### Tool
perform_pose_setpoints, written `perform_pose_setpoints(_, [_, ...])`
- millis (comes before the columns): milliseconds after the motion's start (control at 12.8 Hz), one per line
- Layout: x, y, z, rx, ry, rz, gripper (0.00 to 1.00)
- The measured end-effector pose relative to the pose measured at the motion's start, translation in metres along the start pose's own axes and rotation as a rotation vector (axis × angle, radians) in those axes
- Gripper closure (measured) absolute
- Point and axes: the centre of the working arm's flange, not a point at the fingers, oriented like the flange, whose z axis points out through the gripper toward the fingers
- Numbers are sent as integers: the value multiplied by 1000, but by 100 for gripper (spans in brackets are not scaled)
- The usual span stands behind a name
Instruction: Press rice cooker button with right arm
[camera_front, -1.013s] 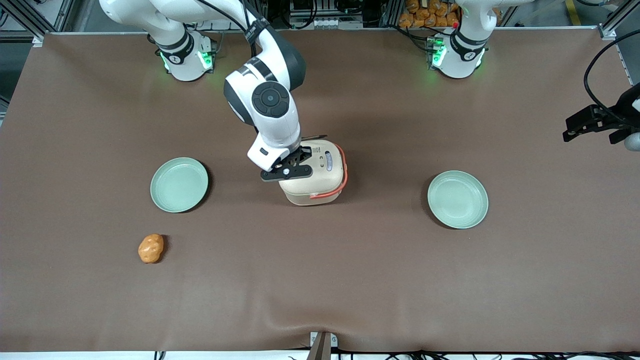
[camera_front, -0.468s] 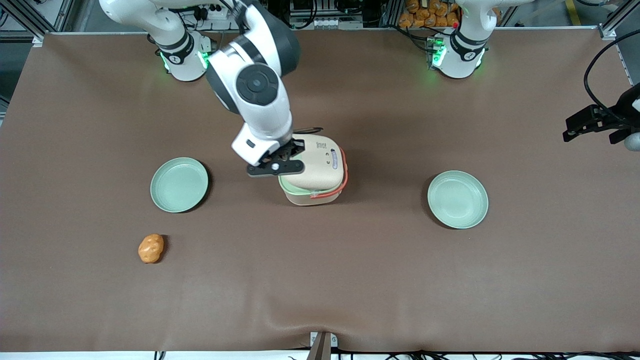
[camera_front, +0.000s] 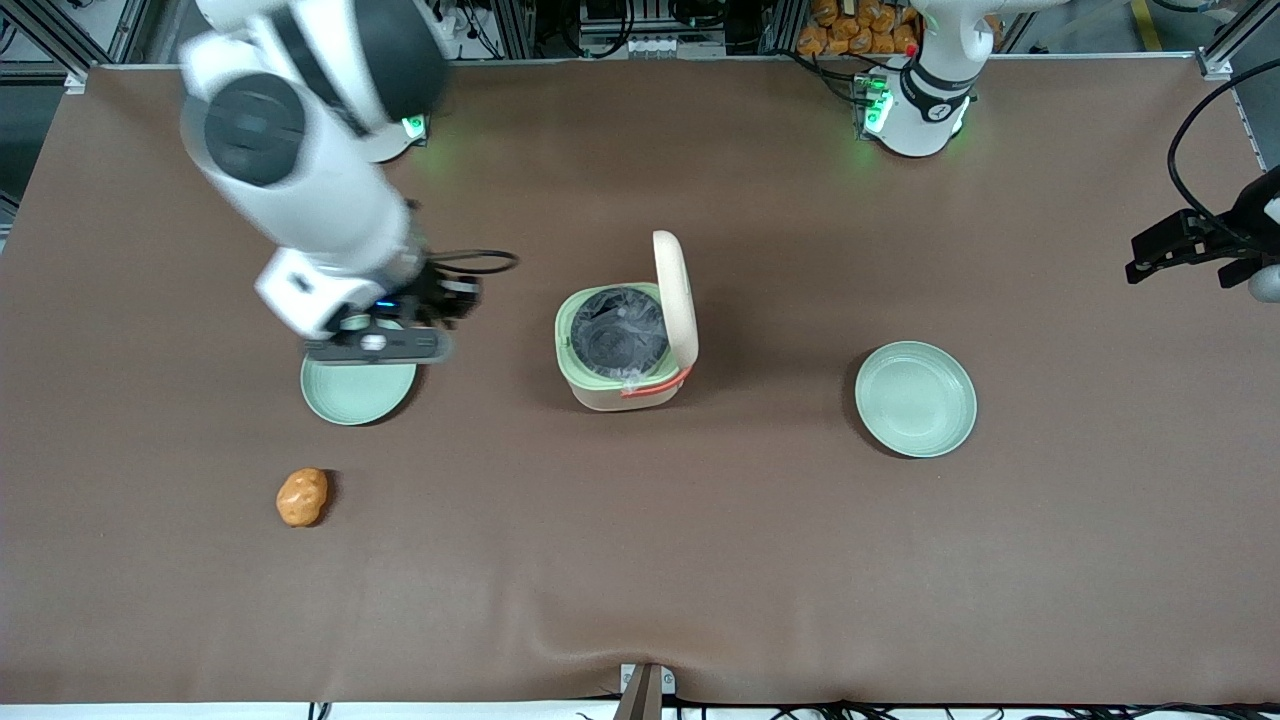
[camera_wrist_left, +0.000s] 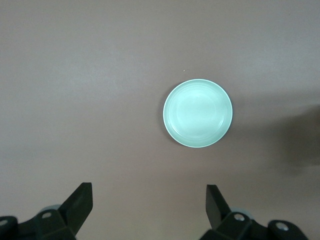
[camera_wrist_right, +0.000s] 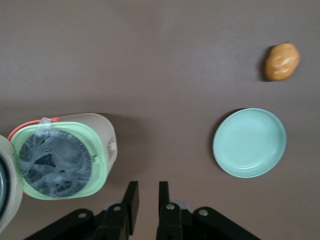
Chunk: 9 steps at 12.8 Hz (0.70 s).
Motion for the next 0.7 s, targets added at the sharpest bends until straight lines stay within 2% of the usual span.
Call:
perform_pose_setpoints(234, [1, 121, -56, 20, 36, -56, 37])
perform_pose_setpoints(390, [-11, 197, -82, 27, 40, -59, 14])
perform_pose_setpoints(468, [-17, 222, -88, 29, 39, -64, 7])
perform_pose_setpoints(701, [-24, 278, -86, 36, 27, -69, 0])
